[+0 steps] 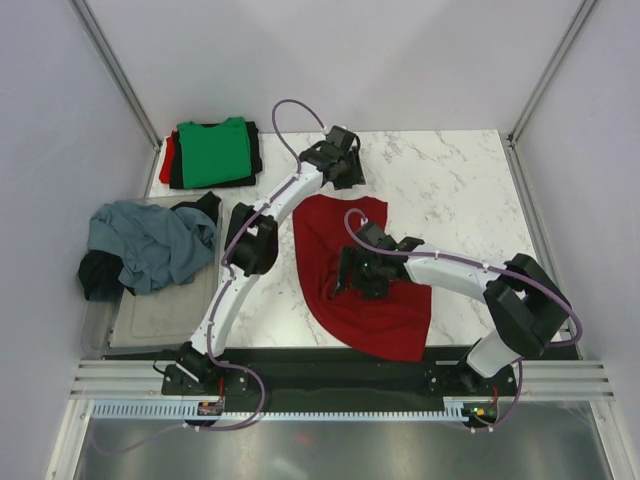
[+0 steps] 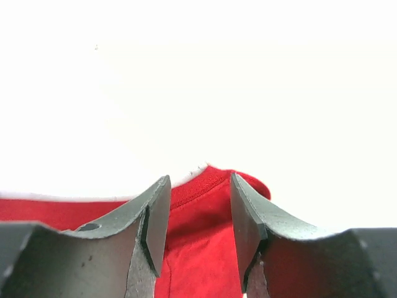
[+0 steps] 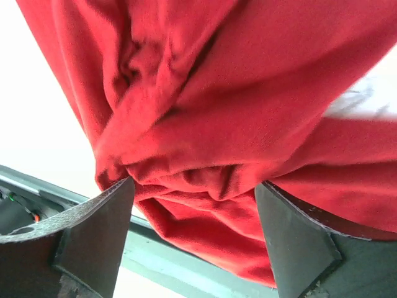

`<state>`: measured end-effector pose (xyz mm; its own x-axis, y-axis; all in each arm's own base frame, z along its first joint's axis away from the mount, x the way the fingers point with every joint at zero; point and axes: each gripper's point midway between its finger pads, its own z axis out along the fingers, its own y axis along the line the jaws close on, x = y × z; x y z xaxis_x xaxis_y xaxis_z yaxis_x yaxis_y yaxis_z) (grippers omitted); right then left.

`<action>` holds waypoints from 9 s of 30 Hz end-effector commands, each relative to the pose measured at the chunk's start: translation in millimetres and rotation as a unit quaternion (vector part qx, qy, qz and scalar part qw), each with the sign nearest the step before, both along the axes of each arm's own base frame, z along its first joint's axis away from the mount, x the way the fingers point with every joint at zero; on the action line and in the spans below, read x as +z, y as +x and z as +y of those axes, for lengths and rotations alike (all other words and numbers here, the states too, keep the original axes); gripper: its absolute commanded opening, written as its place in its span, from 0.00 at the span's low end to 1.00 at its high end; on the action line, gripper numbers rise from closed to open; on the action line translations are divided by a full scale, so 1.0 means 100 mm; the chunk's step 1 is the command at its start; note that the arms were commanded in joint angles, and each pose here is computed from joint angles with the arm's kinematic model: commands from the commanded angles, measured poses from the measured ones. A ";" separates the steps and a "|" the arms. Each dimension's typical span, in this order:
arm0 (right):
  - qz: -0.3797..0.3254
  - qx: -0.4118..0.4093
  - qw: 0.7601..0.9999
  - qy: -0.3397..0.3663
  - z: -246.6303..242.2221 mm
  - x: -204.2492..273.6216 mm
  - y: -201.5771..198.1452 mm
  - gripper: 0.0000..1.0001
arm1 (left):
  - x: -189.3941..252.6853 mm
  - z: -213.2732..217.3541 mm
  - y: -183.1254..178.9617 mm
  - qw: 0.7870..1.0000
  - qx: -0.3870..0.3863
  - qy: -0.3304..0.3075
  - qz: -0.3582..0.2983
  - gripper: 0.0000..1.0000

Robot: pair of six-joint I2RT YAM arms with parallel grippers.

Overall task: Fold and stack the t-shirts
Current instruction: Fold the tshirt

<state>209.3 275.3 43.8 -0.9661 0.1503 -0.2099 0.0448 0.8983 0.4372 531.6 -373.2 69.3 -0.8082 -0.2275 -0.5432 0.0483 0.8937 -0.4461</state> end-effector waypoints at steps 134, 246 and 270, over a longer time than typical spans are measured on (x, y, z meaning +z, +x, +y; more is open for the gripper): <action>0.007 -0.160 0.986 -0.046 -1.56 -0.41 -0.59 0.34 | -0.39 0.68 -3.65 0.996 -0.043 0.064 0.046 0.56; -0.076 -0.114 0.990 -0.034 -1.63 -0.14 1.07 0.45 | 0.30 1.25 -2.66 0.993 -0.031 -0.034 0.111 0.65; -0.044 -0.077 0.996 0.016 -1.49 -0.37 0.79 0.00 | -0.39 0.80 -2.17 0.998 -0.012 0.001 0.061 0.62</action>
<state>298.5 126.7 16.8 -0.8899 0.3356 -0.3088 0.1561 0.8604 0.4852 300.4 -291.3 32.0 -0.9031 -0.1667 -0.3958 0.0368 0.8882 -0.4579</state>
